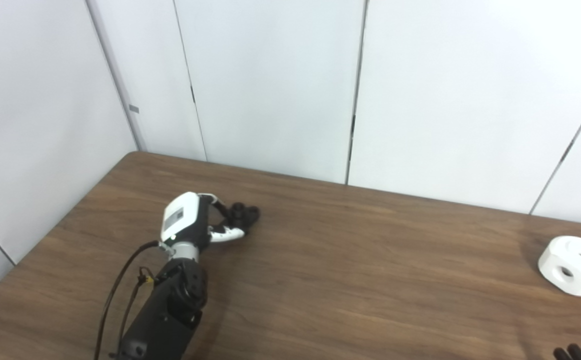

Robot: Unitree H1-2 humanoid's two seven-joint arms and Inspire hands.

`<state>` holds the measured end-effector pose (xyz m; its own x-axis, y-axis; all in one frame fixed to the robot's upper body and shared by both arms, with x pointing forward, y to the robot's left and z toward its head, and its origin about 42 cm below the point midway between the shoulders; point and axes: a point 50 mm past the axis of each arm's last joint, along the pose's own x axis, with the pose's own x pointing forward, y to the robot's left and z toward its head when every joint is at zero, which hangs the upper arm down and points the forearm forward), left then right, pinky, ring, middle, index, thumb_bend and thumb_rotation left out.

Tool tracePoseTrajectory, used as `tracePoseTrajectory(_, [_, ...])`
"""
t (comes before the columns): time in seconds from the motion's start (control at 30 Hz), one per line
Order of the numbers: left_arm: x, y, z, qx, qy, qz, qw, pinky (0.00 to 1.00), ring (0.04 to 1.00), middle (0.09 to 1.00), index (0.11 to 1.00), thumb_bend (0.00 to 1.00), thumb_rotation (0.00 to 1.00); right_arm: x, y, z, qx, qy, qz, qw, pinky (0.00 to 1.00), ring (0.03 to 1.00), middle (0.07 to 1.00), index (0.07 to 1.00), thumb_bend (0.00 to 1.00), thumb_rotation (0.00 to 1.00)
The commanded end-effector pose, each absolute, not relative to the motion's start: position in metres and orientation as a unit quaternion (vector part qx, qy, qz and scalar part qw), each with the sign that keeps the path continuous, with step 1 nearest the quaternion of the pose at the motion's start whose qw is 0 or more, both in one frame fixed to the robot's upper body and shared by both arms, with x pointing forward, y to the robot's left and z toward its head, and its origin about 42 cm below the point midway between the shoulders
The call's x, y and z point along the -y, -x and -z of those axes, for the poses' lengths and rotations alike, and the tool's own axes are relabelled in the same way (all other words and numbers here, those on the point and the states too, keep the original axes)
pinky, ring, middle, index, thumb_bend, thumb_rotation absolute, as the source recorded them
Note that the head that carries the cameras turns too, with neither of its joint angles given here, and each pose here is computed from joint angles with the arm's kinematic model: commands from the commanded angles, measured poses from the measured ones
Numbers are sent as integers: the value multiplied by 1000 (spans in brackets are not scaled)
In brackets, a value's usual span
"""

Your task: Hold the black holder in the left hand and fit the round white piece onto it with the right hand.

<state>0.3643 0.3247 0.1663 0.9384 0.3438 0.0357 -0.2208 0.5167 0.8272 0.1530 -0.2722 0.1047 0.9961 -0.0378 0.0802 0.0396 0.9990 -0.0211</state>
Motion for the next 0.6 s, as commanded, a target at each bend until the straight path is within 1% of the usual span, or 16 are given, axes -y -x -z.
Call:
tracePoseTrajectory(0.0, [-329,-364,-194,-21,-490,-163,856,772,861,798,490,509,50,262,-155,-103,33,0,31,999,1000,999,954,960,485,1000])
tracePoseTrajectory(0.13, [-317,-349,-201,1,-496,-119,860,790,871,809,490,508,50,259,-156,-105,33,4,31,999,1000,990,943,952,488,1000])
tracePoseTrajectory(0.33, [-301,-325,-204,31,-488,-67,870,793,871,820,491,506,54,255,-156,-108,35,19,32,999,1000,972,936,956,483,1000])
tracePoseTrajectory(0.43, [-294,-313,-204,39,-482,-41,874,743,881,833,491,505,57,253,-157,-108,36,23,33,999,1000,967,933,950,490,1000])
tracePoseTrajectory(0.57, [-285,-297,-205,66,-482,-5,874,828,925,848,492,504,59,251,-157,-109,36,21,37,998,1000,960,923,943,498,1000])
